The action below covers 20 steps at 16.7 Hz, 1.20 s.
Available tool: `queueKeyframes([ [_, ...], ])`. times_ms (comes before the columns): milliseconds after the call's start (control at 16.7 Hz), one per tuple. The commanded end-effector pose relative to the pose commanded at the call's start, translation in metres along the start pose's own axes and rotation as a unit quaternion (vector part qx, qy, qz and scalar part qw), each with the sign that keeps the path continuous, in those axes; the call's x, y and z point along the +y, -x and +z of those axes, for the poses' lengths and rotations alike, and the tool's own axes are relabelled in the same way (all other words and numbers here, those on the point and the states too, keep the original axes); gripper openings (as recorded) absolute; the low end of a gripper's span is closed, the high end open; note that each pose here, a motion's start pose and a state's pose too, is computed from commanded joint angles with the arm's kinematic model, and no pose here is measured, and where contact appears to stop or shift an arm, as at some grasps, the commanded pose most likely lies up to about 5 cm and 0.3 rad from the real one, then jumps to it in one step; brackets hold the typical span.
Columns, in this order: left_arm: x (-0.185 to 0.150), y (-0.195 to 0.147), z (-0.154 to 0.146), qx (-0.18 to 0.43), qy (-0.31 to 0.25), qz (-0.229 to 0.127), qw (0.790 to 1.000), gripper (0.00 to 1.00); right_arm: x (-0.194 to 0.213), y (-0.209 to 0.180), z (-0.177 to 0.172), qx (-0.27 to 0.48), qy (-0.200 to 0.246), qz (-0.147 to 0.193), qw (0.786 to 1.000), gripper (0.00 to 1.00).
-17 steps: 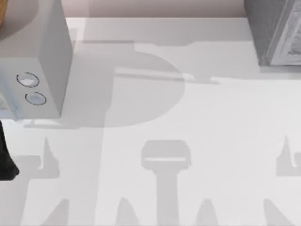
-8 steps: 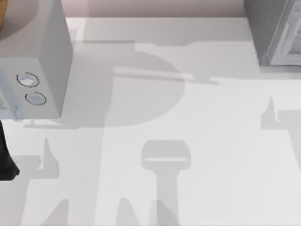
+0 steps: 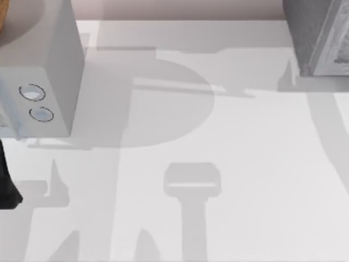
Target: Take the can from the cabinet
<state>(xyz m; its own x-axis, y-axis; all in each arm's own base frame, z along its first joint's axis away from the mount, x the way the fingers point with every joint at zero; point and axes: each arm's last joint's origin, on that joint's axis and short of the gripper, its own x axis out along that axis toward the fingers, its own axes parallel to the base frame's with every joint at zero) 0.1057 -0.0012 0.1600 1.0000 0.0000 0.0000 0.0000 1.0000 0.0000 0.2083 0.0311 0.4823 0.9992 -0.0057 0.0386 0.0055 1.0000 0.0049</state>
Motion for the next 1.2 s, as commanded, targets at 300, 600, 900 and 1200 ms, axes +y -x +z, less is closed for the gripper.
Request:
queueKeyframes([
  [300,0.000,0.000,0.000,0.000,0.000,0.000,1.000,1.00,0.014,-0.042,0.025,0.015,0.002,0.002,1.000,1.00],
  [600,0.000,0.000,0.000,0.000,0.000,0.000,1.000,1.00,0.017,-0.049,0.026,0.019,0.002,0.003,1.000,1.00],
  [900,0.000,0.000,0.000,0.000,0.000,0.000,1.000,1.00,0.016,-0.073,0.017,0.017,0.002,0.000,1.000,1.00],
  [1200,0.000,0.000,0.000,0.000,0.000,0.000,1.000,1.00,0.015,-0.116,-0.004,0.015,0.002,-0.003,1.000,1.00],
])
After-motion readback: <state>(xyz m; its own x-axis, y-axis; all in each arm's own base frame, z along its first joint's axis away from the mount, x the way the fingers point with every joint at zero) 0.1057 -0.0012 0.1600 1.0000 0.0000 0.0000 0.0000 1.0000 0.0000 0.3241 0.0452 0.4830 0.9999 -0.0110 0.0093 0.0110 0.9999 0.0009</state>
